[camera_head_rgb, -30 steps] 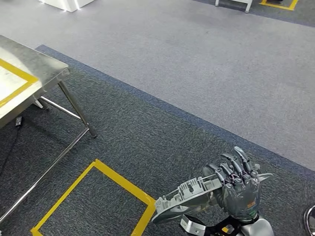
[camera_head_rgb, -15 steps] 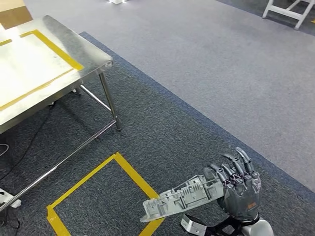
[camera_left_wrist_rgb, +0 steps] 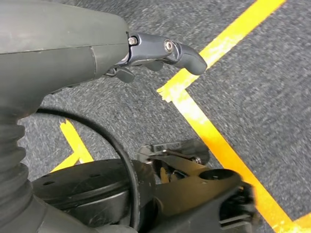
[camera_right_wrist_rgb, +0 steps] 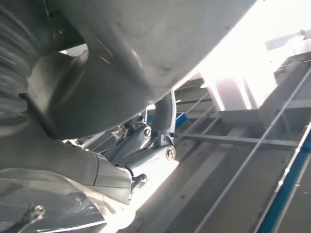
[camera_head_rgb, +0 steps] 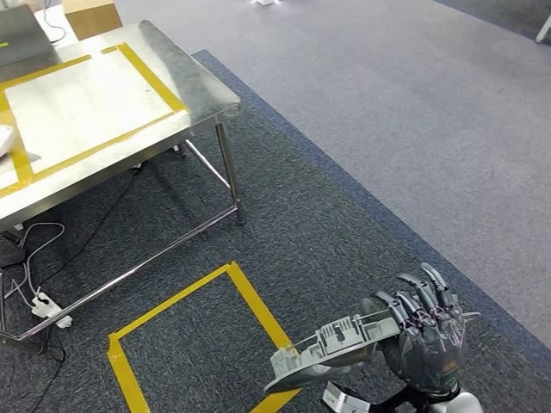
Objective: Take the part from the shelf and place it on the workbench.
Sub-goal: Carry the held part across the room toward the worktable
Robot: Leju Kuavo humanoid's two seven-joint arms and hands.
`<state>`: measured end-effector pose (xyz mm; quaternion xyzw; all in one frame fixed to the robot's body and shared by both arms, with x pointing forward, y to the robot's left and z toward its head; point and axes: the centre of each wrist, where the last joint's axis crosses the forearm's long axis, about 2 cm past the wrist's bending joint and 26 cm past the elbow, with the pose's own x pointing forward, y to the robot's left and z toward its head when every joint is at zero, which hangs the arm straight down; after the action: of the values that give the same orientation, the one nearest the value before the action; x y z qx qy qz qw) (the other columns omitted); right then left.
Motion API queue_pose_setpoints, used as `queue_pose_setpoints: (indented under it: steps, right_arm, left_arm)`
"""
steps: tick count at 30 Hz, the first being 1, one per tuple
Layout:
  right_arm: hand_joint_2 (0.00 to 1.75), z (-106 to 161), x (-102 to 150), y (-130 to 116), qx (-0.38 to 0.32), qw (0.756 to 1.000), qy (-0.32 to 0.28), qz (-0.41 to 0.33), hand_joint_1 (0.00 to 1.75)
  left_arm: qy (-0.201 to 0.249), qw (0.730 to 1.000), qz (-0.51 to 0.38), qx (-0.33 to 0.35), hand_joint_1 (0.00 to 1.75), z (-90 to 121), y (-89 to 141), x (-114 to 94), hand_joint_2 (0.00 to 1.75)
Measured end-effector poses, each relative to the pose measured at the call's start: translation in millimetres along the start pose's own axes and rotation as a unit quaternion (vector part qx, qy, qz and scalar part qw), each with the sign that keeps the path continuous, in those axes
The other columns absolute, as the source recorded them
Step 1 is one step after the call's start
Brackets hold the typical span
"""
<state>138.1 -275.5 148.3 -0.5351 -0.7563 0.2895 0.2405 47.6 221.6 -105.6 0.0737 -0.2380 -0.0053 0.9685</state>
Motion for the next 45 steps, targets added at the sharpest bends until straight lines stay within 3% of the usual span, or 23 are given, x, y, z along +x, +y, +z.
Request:
queue_pose_setpoints:
  steps: [45]
  right_arm:
    - [1.75,11,-8,6,0.054,0.998,0.009,0.023,1.75]
  left_arm:
    - [0.008,1.000,0.009,-0.012,0.00,1,-6,2,1.75]
